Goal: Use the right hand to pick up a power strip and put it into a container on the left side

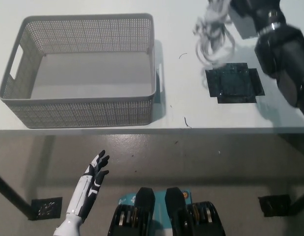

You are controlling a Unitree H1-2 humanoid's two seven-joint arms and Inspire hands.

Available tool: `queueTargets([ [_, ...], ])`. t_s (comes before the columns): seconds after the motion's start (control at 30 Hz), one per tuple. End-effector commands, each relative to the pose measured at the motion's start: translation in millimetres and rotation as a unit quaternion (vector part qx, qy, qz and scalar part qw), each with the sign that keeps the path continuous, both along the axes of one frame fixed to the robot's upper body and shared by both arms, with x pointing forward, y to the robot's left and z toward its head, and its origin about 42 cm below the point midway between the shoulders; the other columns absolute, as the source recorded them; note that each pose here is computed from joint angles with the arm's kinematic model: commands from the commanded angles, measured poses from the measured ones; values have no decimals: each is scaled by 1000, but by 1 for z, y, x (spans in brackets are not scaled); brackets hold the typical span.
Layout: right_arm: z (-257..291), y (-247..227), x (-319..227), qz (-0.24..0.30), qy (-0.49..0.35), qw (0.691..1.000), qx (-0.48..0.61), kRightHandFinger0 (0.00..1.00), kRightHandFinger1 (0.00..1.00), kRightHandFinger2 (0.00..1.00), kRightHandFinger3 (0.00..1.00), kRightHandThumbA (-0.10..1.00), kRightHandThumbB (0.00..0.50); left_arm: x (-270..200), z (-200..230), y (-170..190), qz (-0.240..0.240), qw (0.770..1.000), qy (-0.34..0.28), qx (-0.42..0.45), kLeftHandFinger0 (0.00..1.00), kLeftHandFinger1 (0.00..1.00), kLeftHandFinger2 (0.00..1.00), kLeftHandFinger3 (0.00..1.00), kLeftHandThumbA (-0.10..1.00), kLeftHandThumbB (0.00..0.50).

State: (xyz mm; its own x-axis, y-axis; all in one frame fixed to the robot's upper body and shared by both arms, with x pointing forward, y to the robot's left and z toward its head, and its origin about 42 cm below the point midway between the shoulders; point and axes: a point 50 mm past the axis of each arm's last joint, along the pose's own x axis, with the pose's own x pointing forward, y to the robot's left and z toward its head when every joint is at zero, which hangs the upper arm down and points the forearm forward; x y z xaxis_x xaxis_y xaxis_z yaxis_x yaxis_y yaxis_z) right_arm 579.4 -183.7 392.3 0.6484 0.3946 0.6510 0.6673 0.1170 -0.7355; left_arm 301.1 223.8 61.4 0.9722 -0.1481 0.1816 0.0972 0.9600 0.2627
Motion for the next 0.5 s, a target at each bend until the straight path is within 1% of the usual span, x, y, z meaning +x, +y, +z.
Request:
queueTargets([
  [0.0, 181, 30, -32, 99, -250, 962, 39, 0, 32, 522, 207, -100, 251, 8, 14, 6, -13, 999, -37, 10, 889, 953, 965, 1000, 1000, 76],
  [0.1, 200, 45, -37, 110, -267, 956, 44, 0, 15, 540, 142, -100, 217, 9, 14, 7, -14, 999, -37, 13, 879, 947, 960, 1000, 1000, 80],
  [0.13, 205, 51, -40, 115, -271, 954, 47, 0, 12, 584, 195, -100, 184, 9, 14, 7, -14, 999, -36, 11, 876, 944, 957, 1000, 1000, 80],
  [0.17, 210, 57, -42, 119, -270, 954, 48, 0, 3, 576, 238, -100, 175, 9, 14, 7, -15, 999, -36, 11, 875, 944, 956, 1000, 1000, 77],
  [0.2, 213, 64, -43, 121, -268, 955, 48, 0, 1, 533, 246, -100, 185, 9, 14, 7, -16, 999, -36, 12, 875, 943, 956, 1000, 1000, 76],
  [0.27, 222, 81, -48, 129, -263, 955, 40, 0, 0, 458, 300, -100, 240, 10, 14, 7, -18, 999, -36, 12, 876, 943, 957, 1000, 1000, 75],
  [0.3, 225, 89, -49, 136, -259, 955, 41, 0, 0, 421, 304, -100, 259, 10, 14, 6, -18, 999, -36, 13, 877, 944, 957, 1000, 1000, 74],
  [0.33, 227, 95, -51, 143, -255, 955, 42, 0, 0, 414, 302, -100, 261, 11, 14, 6, -17, 999, -37, 13, 877, 943, 958, 1000, 1000, 75],
  [0.37, 228, 103, -52, 150, -254, 954, 44, 0, 0, 383, 311, -100, 330, 12, 15, 6, -17, 999, -38, 14, 878, 944, 958, 1000, 1000, 77],
  [0.4, 228, 115, -54, 156, -248, 955, 47, 0, 0, 374, 292, -100, 335, 12, 15, 5, -17, 999, -38, 13, 881, 945, 960, 1000, 1000, 83],
  [0.43, 228, 126, -56, 158, -246, 955, 46, 0, 0, 354, 161, -100, 269, 11, 15, 5, -16, 999, -38, 11, 881, 944, 961, 1000, 1000, 82],
  [0.47, 228, 135, -57, 163, -242, 956, 44, 0, 0, 387, 112, -100, 232, 12, 15, 4, -16, 999, -38, 12, 882, 945, 962, 1000, 1000, 83],
])
